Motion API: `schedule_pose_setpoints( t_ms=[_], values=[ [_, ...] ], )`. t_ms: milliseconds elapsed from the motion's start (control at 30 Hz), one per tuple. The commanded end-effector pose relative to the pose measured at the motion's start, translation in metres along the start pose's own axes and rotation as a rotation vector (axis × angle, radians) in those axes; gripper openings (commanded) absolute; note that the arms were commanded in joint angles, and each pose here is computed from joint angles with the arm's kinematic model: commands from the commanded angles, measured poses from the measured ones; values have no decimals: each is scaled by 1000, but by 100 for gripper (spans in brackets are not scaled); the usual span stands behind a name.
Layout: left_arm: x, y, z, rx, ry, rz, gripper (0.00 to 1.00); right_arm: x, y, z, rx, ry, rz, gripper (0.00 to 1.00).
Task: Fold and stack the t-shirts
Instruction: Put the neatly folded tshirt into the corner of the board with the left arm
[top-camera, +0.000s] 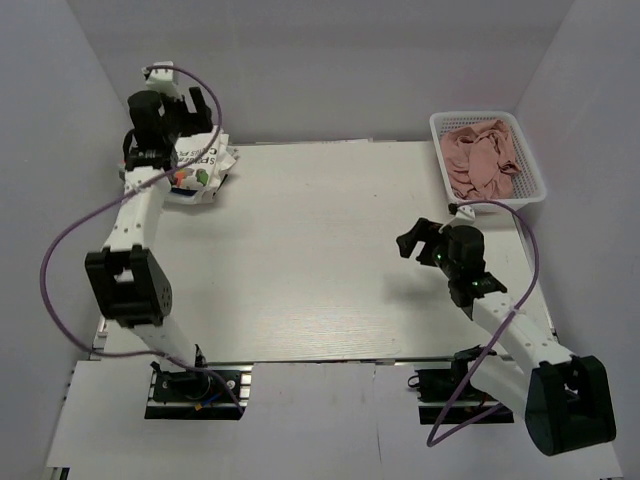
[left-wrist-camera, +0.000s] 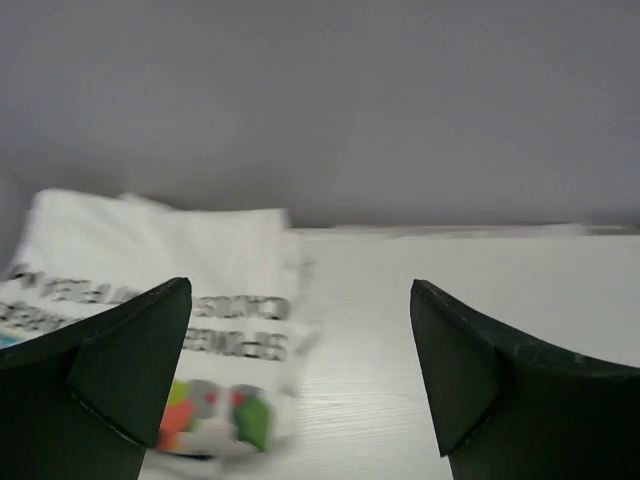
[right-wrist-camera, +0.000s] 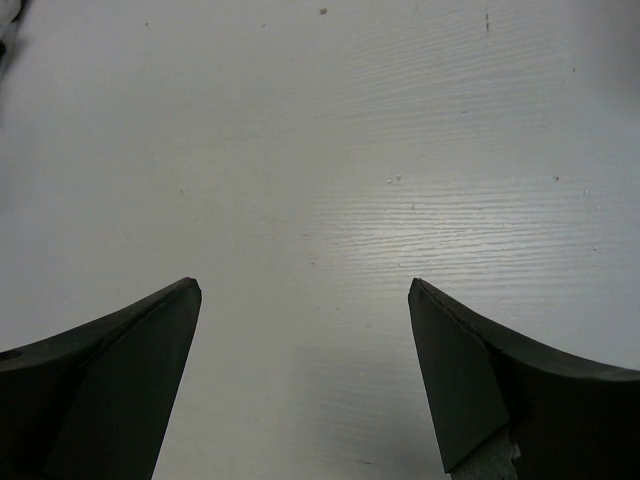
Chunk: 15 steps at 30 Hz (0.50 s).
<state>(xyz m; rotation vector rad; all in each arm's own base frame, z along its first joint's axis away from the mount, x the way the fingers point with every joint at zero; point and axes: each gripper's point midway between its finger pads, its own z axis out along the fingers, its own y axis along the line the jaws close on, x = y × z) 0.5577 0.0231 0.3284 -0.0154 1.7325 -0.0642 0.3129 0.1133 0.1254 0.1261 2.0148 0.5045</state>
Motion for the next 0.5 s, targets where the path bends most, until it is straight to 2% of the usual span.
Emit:
schedule_pose_setpoints(
  t_ms=[0, 67, 133, 167, 200, 233, 267, 367, 433, 467],
  values=[
    [-6, -75, -51, 232, -35, -216, 100, 2, 9, -8, -53, -31, 76, 90],
    [17, -100, -86, 314, -31, -352, 100, 2, 19, -17, -117, -58, 90, 90],
    [30, -131, -118, 436, -45, -393, 100, 9, 16, -20, -112, -54, 125, 90],
    [59, -144, -134, 489, -12, -421, 100, 2, 18, -27, -123, -89, 123, 90],
    [52, -154, -159, 526, -43, -418, 100, 2, 15, -28, -112, -99, 113, 90],
    [57, -158, -170, 537, -39, -426, 100, 9, 12, -30, -108, -95, 109, 90],
    [86, -154, -176, 497, 18, -460, 100, 9, 13, -32, -115, -101, 104, 90],
    [109, -153, -202, 488, 45, -476, 100, 15, 11, -33, -127, -111, 85, 90],
    [108, -153, -210, 479, 35, -467, 100, 15, 7, -31, -104, -114, 96, 90],
    [119, -151, -211, 465, 77, -465, 100, 12, 7, -31, -102, -121, 98, 90]
  ],
)
